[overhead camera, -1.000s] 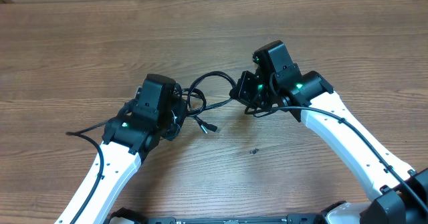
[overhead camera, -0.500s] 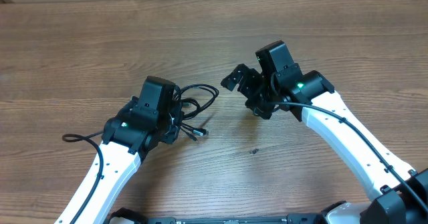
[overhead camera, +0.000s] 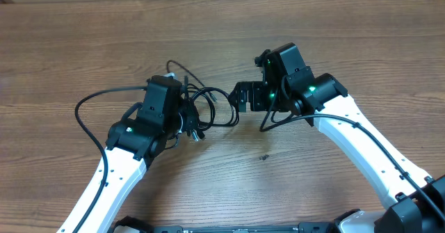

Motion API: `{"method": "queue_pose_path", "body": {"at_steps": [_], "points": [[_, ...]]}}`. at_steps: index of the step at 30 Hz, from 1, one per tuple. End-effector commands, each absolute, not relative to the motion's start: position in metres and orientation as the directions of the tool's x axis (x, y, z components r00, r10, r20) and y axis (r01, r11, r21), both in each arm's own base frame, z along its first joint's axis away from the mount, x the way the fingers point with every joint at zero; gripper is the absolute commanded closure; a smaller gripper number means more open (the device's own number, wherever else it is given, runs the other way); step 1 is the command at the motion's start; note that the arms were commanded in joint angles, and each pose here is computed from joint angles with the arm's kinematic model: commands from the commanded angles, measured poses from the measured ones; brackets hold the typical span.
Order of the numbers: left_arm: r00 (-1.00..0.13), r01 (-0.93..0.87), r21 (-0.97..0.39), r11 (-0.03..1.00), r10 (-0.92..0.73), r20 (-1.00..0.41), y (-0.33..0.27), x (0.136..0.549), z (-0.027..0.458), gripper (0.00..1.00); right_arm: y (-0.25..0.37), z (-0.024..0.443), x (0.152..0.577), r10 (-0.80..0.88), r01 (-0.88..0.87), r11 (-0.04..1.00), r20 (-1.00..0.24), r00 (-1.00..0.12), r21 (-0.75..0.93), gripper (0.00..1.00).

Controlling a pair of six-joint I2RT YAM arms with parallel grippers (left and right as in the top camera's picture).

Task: Untangle cables

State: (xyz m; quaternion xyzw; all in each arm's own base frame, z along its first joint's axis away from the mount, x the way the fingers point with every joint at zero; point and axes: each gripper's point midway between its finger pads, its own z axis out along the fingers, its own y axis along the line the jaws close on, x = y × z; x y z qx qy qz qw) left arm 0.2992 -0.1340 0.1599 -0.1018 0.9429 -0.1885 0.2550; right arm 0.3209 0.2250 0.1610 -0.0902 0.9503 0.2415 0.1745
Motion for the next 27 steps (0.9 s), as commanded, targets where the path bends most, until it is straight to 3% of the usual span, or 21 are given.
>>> {"method": "queue_pose_path", "body": {"at_steps": [1, 5, 13, 14, 18, 24, 27], "points": [[-0.829, 0.252, -0.347, 0.903, 0.017, -0.559, -0.155, 0.298, 0.175, 0.96, 0.223, 0.175, 0.322, -0.297, -0.487, 0.816, -0.498, -0.815, 0.311, 0.03], [-0.761, 0.485, -0.386, 0.785, 0.161, -0.629, -0.186, 0.289, 0.191, 0.96, 0.224, 0.173, 0.317, -0.398, -0.582, 0.769, -0.514, -0.76, 0.265, 0.06], [-0.721, 0.579, -0.443, 0.684, 0.176, -0.67, -0.205, 0.283, 0.208, 0.96, 0.225, 0.172, 0.313, -0.429, -0.614, 0.744, -0.515, -0.742, 0.265, 0.27], [-0.721, 0.579, -0.443, 0.684, 0.175, -0.671, -0.205, 0.283, 0.208, 0.96, 0.225, 0.172, 0.313, -0.429, -0.614, 0.744, -0.515, -0.742, 0.265, 0.3], [-0.721, 0.579, -0.443, 0.685, 0.176, -0.67, -0.205, 0.283, 0.208, 0.96, 0.225, 0.172, 0.313, -0.429, -0.613, 0.744, -0.514, -0.743, 0.266, 0.6], [-0.725, 0.551, -0.419, 0.722, 0.165, -0.669, -0.199, 0.289, 0.205, 0.96, 0.225, 0.171, 0.311, -0.43, -0.611, 0.745, -0.508, -0.747, 0.267, 0.75], [-0.76, 0.442, -0.41, 0.798, 0.091, -0.643, -0.186, 0.299, 0.199, 0.96, 0.224, 0.17, 0.309, -0.432, -0.608, 0.747, -0.499, -0.751, 0.269, 0.82]]}}
